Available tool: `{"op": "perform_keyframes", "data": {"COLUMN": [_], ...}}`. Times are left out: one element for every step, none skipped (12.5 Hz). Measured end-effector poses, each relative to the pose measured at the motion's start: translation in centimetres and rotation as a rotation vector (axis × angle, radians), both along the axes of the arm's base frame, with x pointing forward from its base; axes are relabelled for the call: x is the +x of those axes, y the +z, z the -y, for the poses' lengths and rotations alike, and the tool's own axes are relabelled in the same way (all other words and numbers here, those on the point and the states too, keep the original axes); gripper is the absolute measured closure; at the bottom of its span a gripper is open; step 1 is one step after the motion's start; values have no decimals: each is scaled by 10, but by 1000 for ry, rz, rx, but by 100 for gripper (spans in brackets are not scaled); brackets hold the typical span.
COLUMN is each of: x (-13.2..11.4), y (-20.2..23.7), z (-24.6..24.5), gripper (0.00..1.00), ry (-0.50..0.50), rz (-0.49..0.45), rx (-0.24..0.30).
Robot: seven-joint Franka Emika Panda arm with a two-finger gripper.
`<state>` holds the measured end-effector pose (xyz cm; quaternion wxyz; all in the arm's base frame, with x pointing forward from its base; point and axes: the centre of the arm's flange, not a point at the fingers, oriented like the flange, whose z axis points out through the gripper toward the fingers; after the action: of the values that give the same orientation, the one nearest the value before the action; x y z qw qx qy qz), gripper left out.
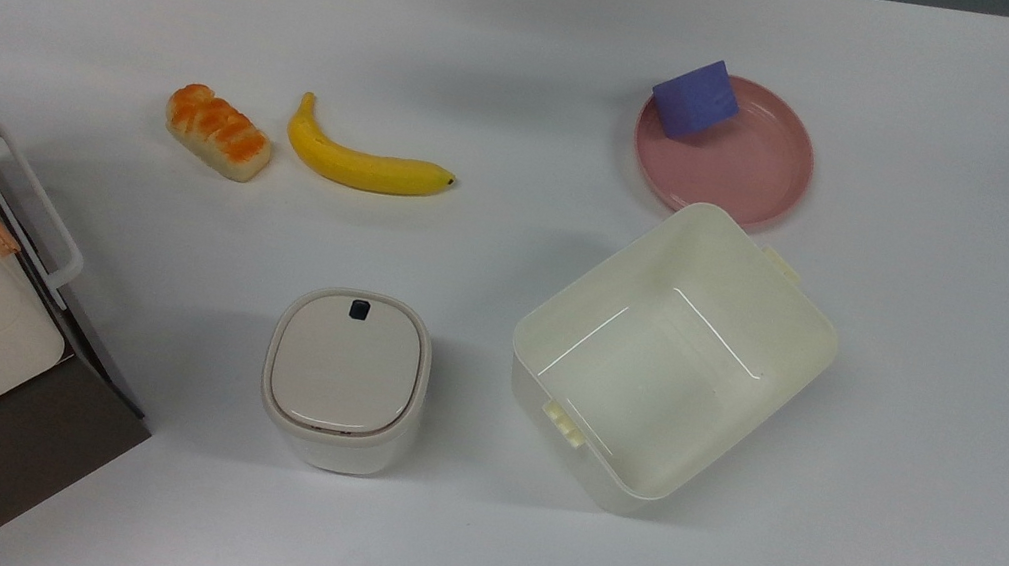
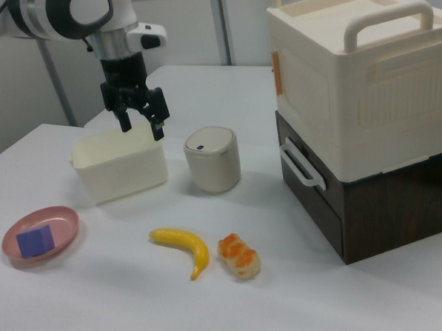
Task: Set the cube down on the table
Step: 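Move the open gripper over the purple cube on the pink plate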
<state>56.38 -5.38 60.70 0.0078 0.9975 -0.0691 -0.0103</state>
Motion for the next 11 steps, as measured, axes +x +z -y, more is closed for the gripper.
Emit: {"op": "perform_keyframes", "data": {"x": [0, 0, 0, -1, -2, -3, -5, -7, -9, -11, -14], "y": [-6, -15, -24, -33, -41, -47, -51, -53, -55, -57, -59], "z": [-8, -19, -34, -50, -65, -80, -96, -109, -124, -139, -152], "gripper": [0, 0, 0, 0, 0, 0, 0, 0, 0, 0, 0], "ry": [19, 44, 73, 105, 133, 161, 187, 206, 221, 237, 249], "rz": [-15, -35, -54, -73, -89, -101, -109, -114, -117, -119, -121], "rx": [-13, -28, -39, -46, -50, -53, -55, -56, -58, -60, -66]}}
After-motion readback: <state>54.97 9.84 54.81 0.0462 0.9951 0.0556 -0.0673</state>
